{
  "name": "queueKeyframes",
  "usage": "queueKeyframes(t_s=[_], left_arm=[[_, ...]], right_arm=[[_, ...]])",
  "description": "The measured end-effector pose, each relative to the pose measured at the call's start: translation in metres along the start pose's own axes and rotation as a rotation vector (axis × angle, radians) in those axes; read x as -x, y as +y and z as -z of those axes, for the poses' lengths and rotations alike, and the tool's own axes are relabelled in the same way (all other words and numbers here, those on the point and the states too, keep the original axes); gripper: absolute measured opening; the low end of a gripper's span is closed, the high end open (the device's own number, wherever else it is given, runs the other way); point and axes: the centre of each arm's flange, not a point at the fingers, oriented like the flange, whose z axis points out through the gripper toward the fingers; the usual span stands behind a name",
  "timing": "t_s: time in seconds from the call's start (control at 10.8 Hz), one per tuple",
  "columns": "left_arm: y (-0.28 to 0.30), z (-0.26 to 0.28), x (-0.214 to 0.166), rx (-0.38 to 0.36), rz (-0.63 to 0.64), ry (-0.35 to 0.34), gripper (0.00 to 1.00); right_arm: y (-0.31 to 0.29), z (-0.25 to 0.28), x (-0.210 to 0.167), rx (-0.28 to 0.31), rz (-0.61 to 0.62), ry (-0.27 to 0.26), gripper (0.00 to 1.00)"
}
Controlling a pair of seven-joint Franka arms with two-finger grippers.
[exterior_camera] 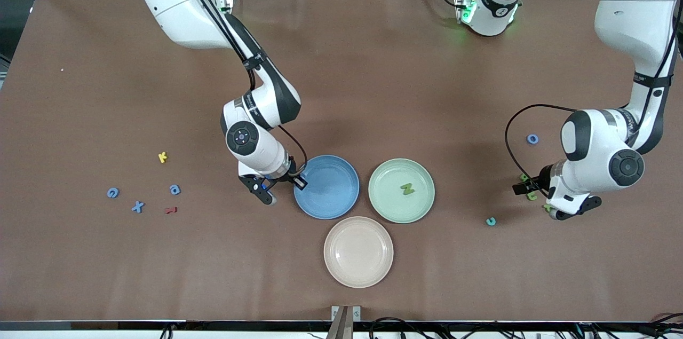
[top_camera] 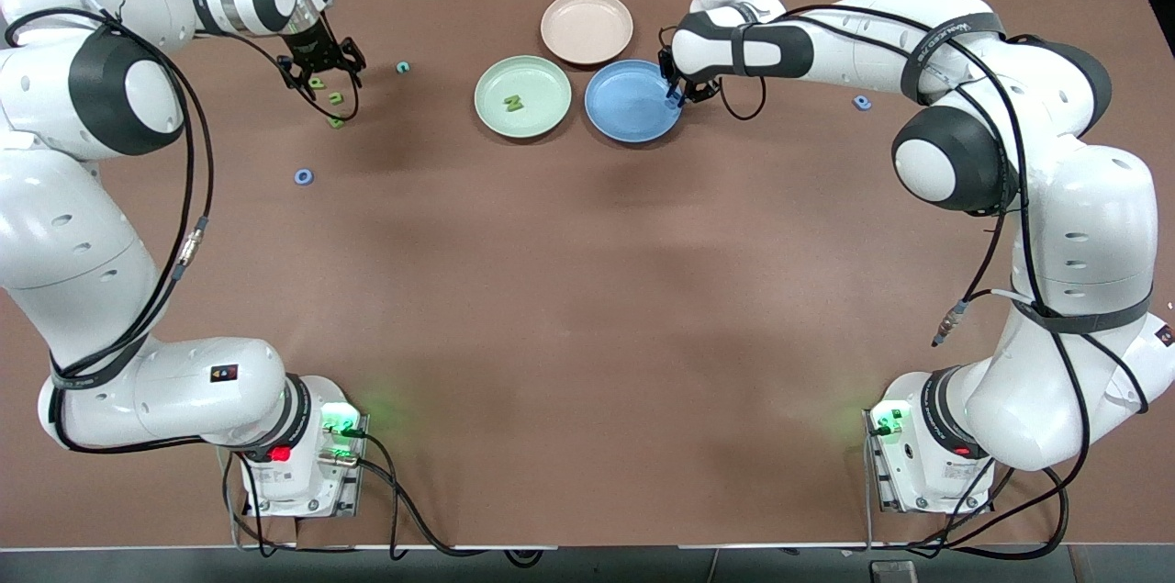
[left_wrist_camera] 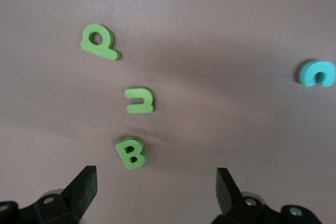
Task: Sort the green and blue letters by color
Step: 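Drop the m on the blue plate while the left gripper reaches the B, then grasp the green B with the left gripper while the right gripper withdraws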
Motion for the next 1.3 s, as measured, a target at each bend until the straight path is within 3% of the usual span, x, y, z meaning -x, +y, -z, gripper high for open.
queueKeyframes(t_s=[0.28, 0.65, 0.74, 0.83, 0.93, 1.02, 1.2, 1.3], left_arm=[[-0.009, -0.026, 0.002, 0.001, 0.004, 0.018, 1.00], [-0.022, -0.049, 0.008, 0.015, 0.011, 0.065, 1.00], [-0.023, -0.053, 0.010, 0.016, 0.011, 0.066, 1.00], [-0.024, -0.058, 0.013, 0.016, 0.010, 0.066, 0.98], [-0.024, -0.059, 0.014, 0.016, 0.010, 0.065, 0.93], [-0.023, -0.058, 0.014, 0.017, 0.009, 0.068, 0.81], [-0.022, -0.052, 0.014, 0.020, 0.006, 0.077, 0.52], [-0.020, -0.050, 0.015, 0.022, 0.003, 0.079, 0.39]], right_arm=[[-0.019, 0.015, 0.012, -0.040, -0.103, -0.041, 0.30], [-0.028, 0.008, 0.023, -0.041, -0.141, -0.038, 0.82], [-0.027, 0.008, 0.017, -0.032, -0.086, -0.018, 0.96], [-0.018, 0.007, 0.000, 0.001, 0.003, -0.006, 1.00], [-0.008, 0.005, -0.021, 0.028, 0.100, -0.006, 1.00], [0.012, 0.003, -0.056, 0.054, 0.206, -0.012, 1.00], [0.065, 0.001, -0.134, 0.079, 0.349, -0.033, 1.00], [0.081, 0.004, -0.156, 0.101, 0.408, -0.022, 1.00]])
